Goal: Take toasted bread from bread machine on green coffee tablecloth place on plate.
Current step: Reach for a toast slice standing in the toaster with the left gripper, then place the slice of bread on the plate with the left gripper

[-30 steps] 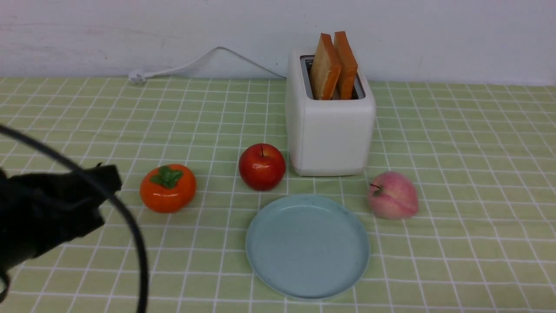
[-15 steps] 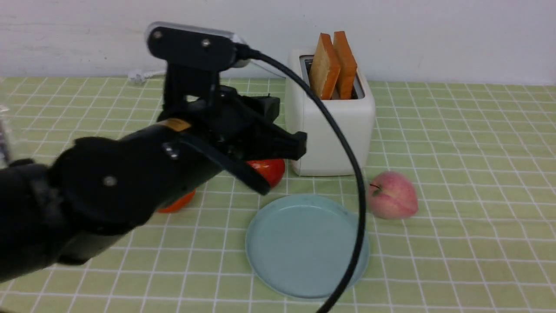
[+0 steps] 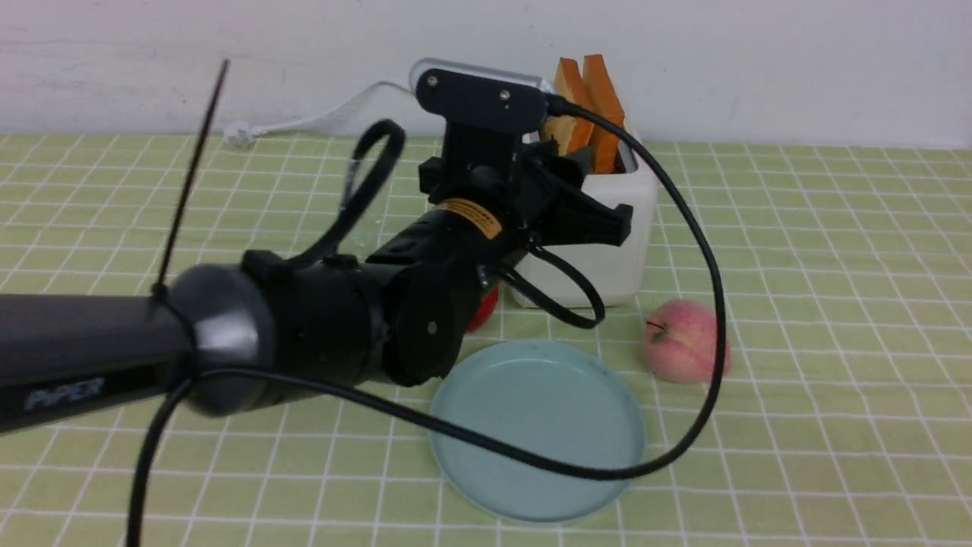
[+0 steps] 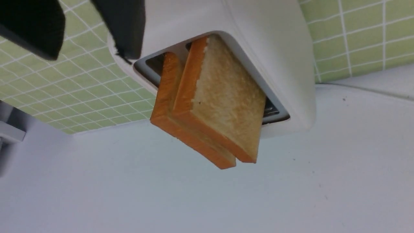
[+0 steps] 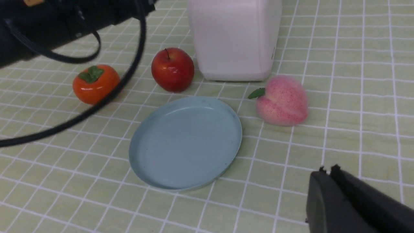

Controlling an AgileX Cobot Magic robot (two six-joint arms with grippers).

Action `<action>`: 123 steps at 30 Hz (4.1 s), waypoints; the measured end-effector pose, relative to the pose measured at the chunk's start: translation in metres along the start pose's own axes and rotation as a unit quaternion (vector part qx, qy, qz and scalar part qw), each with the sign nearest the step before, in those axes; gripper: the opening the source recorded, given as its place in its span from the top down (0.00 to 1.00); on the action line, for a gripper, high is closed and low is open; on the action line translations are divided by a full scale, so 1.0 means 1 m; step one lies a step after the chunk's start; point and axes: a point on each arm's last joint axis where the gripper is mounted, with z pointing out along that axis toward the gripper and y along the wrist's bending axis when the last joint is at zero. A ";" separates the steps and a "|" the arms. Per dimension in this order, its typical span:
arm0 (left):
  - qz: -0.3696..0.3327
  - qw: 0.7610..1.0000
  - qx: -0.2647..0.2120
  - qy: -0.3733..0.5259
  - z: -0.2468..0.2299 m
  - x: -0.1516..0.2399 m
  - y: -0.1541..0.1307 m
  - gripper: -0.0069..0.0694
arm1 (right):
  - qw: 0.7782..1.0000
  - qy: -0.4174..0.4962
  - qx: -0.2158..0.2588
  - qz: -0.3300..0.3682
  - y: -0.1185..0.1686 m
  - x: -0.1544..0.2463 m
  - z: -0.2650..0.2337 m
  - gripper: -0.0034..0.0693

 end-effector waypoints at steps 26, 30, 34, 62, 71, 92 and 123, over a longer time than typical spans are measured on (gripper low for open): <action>0.022 0.999 -0.027 0.005 0.080 0.043 0.032 0.37 | 1.000 -0.009 0.002 -0.002 0.000 -0.002 0.000 0.90; 0.021 0.999 -0.027 -0.008 0.089 0.043 0.032 0.37 | 1.000 -0.011 0.002 -0.002 0.000 -0.003 0.000 0.89; 0.019 0.999 -0.028 -0.011 0.096 0.044 0.033 0.37 | 1.000 -0.011 0.003 -0.003 0.000 -0.003 0.000 0.89; 0.033 0.996 -0.085 -0.005 0.100 0.039 0.045 0.75 | 1.000 -0.011 0.002 -0.002 0.000 -0.003 0.000 0.87; 0.022 0.995 -0.088 -0.029 0.094 0.015 0.044 0.77 | 1.000 -0.011 0.002 -0.003 0.000 -0.003 0.000 0.87; -0.043 0.926 0.184 0.327 -0.050 -0.115 0.009 0.77 | 1.000 0.021 -0.022 -0.002 0.004 0.003 0.000 0.87; -0.164 0.868 0.076 0.463 -0.002 0.055 0.030 0.38 | 0.992 0.086 -0.087 0.002 0.016 0.015 -0.003 0.97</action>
